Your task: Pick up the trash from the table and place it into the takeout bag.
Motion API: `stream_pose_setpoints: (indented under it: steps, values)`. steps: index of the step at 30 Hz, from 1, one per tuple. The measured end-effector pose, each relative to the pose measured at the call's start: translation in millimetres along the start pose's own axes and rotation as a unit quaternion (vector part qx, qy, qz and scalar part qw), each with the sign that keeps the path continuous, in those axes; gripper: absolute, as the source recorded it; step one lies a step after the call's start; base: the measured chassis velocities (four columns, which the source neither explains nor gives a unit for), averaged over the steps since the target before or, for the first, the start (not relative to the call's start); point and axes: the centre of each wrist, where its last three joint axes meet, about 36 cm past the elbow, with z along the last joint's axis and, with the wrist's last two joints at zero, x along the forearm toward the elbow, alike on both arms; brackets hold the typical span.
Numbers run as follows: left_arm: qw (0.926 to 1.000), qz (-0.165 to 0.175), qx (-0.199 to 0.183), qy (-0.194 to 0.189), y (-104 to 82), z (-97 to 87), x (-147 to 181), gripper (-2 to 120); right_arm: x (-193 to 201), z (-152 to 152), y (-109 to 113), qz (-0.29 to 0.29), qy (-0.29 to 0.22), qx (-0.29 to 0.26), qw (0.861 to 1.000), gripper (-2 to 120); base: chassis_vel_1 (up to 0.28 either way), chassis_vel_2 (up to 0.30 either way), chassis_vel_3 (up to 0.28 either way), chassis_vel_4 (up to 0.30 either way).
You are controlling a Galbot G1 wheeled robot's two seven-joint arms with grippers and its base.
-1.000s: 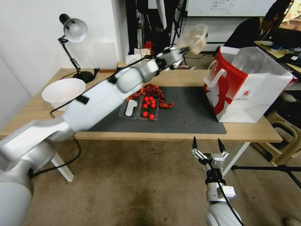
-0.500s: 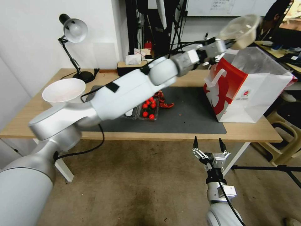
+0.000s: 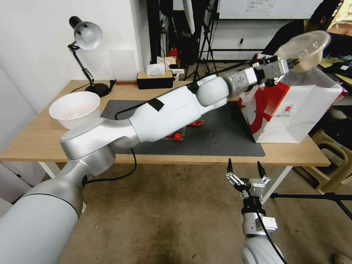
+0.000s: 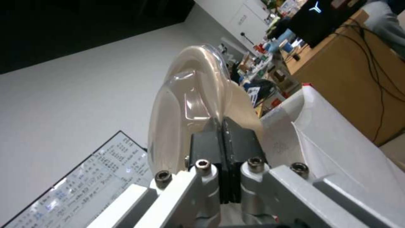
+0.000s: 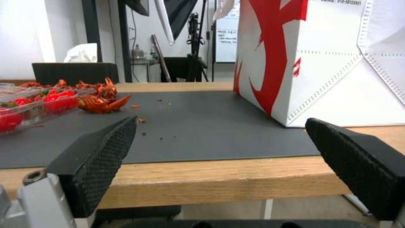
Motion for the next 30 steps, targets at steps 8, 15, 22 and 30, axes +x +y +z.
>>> stream_pose_setpoints:
  steps: [8, 15, 22, 30]
  values:
    - [0.9999, 0.005, 0.011, 0.004, -13.4, 6.4, -7, 5, 0, 0, 0, 0.001, -0.001, -0.001, 1.000, 100, 0.000, 0.000, 0.000, 0.000]
    - [0.9998, 0.003, 0.014, 0.016, -14.8, 14.4, -5, 32, 0, 0, -1, 0.002, -0.003, -0.001, 1.000, 100, 0.000, 0.000, 0.000, 0.000]
    - [0.9993, -0.023, 0.022, 0.018, -1.8, 15.6, 6, 56, -1, 1, -2, 0.002, -0.004, 0.000, 1.000, 100, 0.000, 0.000, 0.000, 0.000]
    - [0.9946, -0.074, 0.060, 0.042, 16.7, 27.9, 58, 84, -2, 0, -2, 0.002, -0.004, 0.000, 1.000, 100, 0.000, 0.000, 0.000, 0.000]
